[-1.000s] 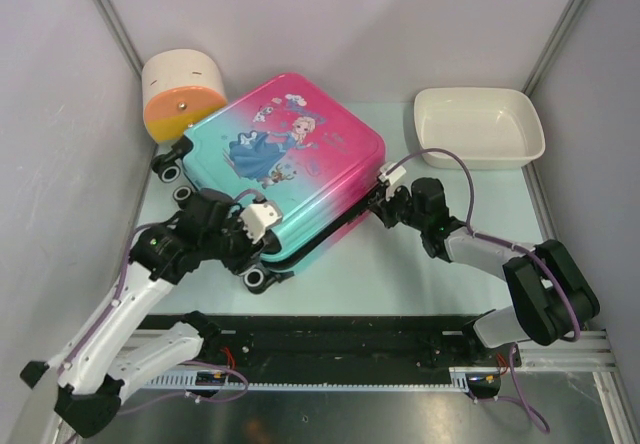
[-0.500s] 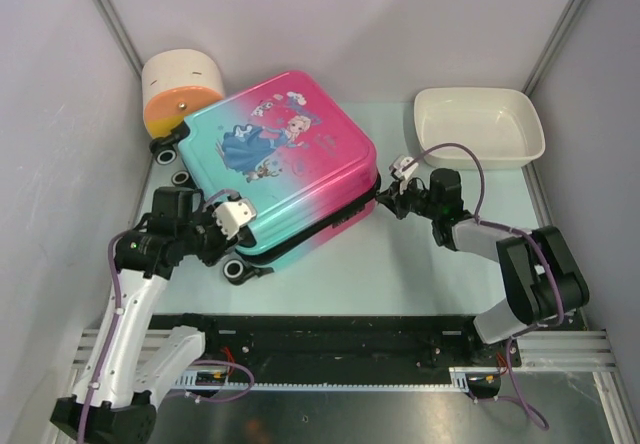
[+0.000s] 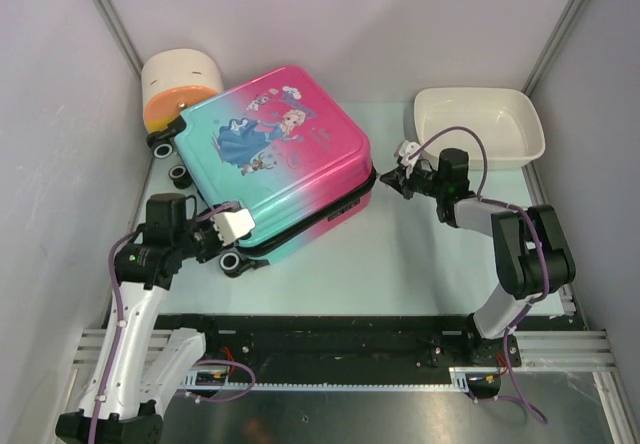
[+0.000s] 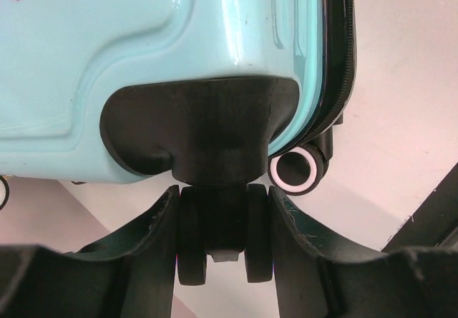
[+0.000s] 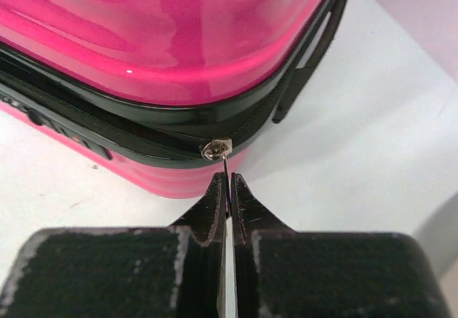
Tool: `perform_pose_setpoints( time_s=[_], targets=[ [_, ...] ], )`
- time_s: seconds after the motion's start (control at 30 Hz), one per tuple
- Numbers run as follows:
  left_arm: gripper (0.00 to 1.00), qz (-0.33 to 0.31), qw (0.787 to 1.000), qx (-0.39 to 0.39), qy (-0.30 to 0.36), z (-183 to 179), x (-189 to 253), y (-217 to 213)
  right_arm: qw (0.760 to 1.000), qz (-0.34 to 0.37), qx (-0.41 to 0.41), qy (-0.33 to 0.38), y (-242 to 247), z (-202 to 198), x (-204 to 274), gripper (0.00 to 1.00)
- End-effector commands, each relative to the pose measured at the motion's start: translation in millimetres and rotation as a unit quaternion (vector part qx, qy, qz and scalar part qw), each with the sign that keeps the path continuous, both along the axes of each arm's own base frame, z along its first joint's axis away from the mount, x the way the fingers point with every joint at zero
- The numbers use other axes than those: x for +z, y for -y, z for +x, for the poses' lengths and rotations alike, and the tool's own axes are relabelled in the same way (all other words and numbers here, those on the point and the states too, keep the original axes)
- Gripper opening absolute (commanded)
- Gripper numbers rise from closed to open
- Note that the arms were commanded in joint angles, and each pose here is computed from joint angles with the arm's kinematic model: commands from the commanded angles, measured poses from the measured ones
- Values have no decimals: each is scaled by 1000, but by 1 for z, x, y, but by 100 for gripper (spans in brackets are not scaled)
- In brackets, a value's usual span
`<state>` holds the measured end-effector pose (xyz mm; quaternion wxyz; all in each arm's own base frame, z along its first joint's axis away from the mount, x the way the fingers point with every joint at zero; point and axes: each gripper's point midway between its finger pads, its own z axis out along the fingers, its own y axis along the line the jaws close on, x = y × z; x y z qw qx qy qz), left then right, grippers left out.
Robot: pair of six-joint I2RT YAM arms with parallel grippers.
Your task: Open, take out, and arrange the luggage
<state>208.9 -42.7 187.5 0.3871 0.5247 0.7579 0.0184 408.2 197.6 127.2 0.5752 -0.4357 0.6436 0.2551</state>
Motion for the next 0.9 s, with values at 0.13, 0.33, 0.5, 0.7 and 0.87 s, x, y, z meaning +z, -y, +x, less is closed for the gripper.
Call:
perform_pose_setpoints(
  time_s=[0.13, 0.33, 0.5, 0.7, 0.87],
  targets=[
    [0, 149, 980, 73, -108, -40, -41, -66, 977, -81, -130, 145, 71, 74, 40, 0],
    [0, 136, 982, 63, -116, -37, -41, -60, 981, -24, -93, 171, 35, 92, 47, 0],
    [45, 85, 985, 40, -144, -38, -19, -40, 980, 15, -55, 192, 2, 90, 56, 0],
    [98, -105, 989, 29, -98, -20, 84, 21, 982, 35, -28, 181, -11, 81, 60, 0],
    [100, -226, 970, 75, -43, 40, 162, 44, 984, 39, -26, 173, -14, 79, 59, 0]
  ],
)
